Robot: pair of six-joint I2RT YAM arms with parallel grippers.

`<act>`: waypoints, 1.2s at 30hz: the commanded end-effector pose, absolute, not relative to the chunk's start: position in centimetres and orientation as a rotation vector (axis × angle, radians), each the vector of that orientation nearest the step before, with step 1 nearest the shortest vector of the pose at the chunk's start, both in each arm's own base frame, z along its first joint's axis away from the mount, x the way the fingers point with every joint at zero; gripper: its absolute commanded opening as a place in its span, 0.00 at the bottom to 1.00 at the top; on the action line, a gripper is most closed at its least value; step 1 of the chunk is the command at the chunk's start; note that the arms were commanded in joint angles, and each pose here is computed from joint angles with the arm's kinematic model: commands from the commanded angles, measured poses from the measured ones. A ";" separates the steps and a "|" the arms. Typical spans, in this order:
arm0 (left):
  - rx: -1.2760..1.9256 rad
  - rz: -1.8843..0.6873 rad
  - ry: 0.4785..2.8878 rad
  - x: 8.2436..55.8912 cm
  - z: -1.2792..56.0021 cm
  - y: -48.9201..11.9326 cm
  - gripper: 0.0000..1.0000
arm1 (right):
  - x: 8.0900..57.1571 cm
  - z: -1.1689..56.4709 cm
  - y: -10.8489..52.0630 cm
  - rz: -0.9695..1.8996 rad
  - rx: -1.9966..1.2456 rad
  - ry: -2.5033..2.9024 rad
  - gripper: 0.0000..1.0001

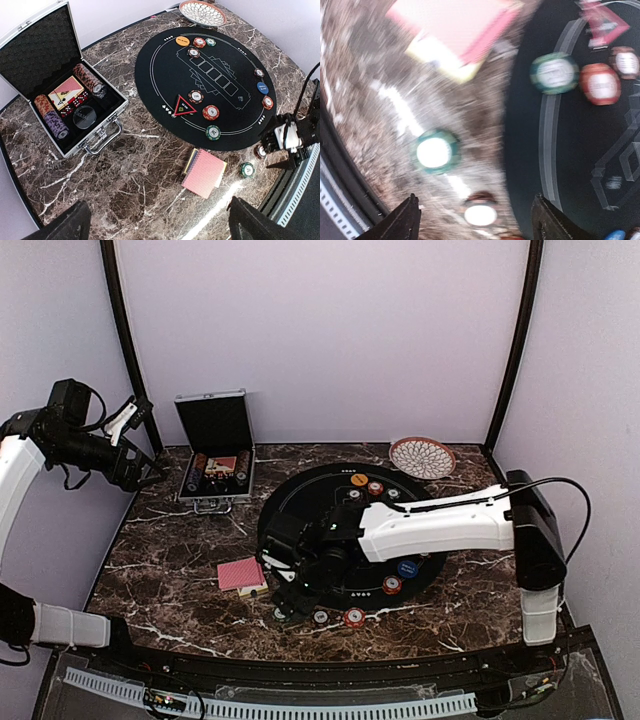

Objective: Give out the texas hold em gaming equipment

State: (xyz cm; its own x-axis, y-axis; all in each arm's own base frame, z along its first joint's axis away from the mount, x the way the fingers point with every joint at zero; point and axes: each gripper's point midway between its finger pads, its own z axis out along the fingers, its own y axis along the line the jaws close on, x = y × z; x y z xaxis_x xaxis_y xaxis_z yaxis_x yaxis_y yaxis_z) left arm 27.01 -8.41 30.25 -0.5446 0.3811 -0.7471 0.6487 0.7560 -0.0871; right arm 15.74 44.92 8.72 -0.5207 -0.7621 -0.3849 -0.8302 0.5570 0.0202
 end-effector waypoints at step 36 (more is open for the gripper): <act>0.797 -0.474 2.183 25.9 30.9 -8.8 0.99 | 13.7 3.2 49.1 0.219 -1.575 2.409 0.65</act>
State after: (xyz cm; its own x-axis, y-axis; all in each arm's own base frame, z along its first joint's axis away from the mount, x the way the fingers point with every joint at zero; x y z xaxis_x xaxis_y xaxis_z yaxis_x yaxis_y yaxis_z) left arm 26.83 -8.41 30.09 -0.5435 0.3872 -0.7447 0.6523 0.7533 -0.0844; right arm 13.78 48.34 2.41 -0.4000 -0.8758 -0.2703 -0.9093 0.4161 -0.0027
